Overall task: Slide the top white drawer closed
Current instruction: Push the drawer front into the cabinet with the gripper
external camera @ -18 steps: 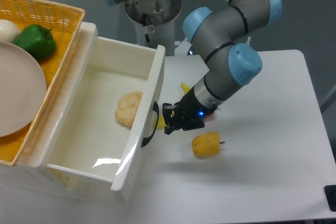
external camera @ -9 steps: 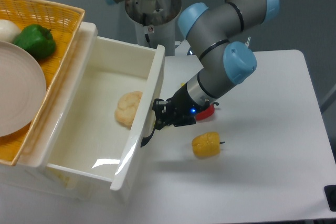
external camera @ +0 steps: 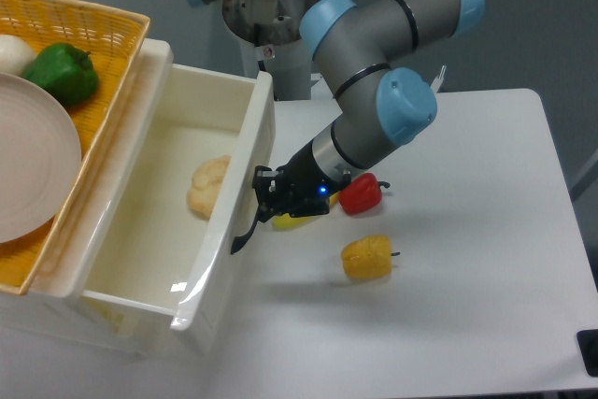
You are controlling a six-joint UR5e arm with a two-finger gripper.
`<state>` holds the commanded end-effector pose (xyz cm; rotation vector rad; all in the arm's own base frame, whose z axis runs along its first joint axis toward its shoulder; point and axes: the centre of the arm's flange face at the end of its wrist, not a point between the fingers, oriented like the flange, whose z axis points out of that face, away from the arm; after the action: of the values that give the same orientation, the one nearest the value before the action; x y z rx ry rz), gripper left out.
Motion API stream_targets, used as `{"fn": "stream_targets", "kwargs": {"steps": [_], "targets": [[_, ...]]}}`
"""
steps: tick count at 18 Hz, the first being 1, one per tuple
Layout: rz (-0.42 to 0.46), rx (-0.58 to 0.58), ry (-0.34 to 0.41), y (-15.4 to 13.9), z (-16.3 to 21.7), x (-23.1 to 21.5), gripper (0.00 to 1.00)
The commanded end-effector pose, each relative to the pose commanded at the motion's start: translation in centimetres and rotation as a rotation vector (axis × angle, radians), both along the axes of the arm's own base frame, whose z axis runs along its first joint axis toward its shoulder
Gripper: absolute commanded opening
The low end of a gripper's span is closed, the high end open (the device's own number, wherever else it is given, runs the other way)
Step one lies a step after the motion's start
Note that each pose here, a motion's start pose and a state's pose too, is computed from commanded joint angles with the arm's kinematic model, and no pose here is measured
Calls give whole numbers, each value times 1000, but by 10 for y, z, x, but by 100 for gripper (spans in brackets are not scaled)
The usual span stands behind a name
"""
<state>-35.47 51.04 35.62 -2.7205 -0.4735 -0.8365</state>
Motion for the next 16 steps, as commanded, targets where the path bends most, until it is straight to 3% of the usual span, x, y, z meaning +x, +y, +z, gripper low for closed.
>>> {"fn": "stream_targets", "kwargs": {"steps": [16], "targets": [[-60,-46,-23,37,-4,63,10]]}}
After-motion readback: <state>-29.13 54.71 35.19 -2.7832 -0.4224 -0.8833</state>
